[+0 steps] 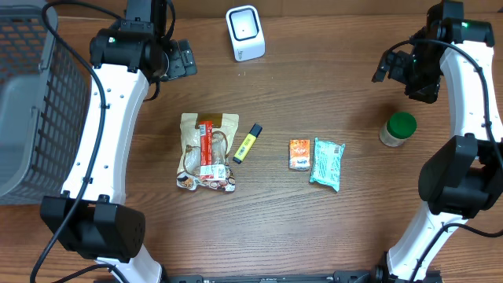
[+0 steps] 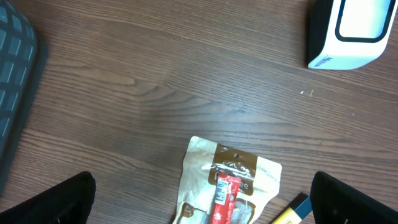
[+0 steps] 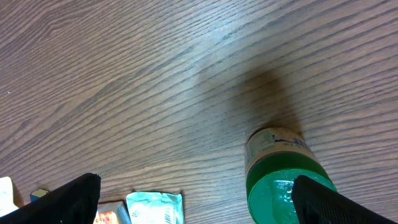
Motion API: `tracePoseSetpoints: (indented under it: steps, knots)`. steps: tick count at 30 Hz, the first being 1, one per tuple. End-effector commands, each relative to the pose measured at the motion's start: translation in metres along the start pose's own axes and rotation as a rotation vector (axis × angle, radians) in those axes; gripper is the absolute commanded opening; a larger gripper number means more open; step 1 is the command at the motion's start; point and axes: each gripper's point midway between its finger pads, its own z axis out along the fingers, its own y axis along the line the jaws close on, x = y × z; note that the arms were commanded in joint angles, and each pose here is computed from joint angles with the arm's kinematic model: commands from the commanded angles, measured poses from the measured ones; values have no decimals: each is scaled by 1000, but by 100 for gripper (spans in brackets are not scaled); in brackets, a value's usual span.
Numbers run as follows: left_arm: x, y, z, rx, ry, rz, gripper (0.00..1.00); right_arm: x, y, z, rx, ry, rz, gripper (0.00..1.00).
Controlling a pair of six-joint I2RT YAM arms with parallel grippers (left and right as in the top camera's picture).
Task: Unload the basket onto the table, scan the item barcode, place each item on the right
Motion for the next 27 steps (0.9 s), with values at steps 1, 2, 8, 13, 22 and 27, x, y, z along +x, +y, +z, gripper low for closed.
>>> tracePoseSetpoints:
  steps: [1, 2, 8, 13, 22, 27]
  knots:
    - [-9, -1, -17, 14, -45, 9, 100, -4, 3, -9, -15, -29, -11, 100]
    - [-8, -1, -17, 14, -45, 10, 100, -6, 4, -9, -20, -33, -5, 100]
    - [-9, -1, -17, 14, -45, 9, 100, 4, 34, -12, -197, 23, 36, 100]
    - [-9, -1, -17, 14, -45, 9, 100, 25, 53, -22, -326, 107, 8, 57]
    - [-8, -1, -17, 14, -45, 10, 100, 95, 71, -45, -328, 309, -188, 4]
    - [-8, -1, -17, 14, -45, 10, 100, 127, 98, -45, -316, 362, -246, 11]
